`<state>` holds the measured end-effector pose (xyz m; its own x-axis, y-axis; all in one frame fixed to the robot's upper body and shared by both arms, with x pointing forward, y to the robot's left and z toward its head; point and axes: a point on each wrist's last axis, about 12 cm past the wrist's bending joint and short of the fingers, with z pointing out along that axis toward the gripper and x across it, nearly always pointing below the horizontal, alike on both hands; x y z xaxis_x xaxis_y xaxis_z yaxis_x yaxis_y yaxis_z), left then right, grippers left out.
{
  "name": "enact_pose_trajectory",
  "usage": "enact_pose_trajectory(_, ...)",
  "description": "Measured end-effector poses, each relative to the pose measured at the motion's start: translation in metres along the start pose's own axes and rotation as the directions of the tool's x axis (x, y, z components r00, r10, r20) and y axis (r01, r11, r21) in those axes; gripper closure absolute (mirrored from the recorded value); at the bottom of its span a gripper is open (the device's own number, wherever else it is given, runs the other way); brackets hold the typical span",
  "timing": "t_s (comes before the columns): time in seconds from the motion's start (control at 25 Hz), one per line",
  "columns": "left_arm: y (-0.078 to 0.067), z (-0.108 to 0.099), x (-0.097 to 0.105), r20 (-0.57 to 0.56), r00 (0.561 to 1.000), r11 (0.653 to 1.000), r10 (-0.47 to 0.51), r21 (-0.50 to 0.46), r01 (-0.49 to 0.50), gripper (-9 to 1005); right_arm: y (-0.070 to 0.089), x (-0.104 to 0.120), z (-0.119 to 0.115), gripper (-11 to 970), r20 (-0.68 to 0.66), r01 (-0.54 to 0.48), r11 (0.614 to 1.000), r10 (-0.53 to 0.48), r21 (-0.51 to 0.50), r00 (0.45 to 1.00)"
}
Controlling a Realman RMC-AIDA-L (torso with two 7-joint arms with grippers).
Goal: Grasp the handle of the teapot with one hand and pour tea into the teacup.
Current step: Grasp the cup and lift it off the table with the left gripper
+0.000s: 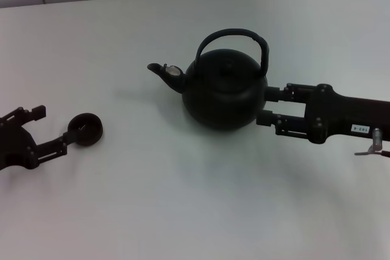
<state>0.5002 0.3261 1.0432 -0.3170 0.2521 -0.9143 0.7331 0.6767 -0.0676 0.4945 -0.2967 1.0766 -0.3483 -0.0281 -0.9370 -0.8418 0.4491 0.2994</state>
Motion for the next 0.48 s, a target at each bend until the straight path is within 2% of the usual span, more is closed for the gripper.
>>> enact_pose_trajectory(0.48, -0.0004, -0.0029, 0.0066, -0.032, 1.0, 1.0, -0.002, -0.006, 0.002, 130, -0.0027, -0.007, 0.0053, 338, 0.003, 0.004, 1.0, -0.004, -0.011, 1.0)
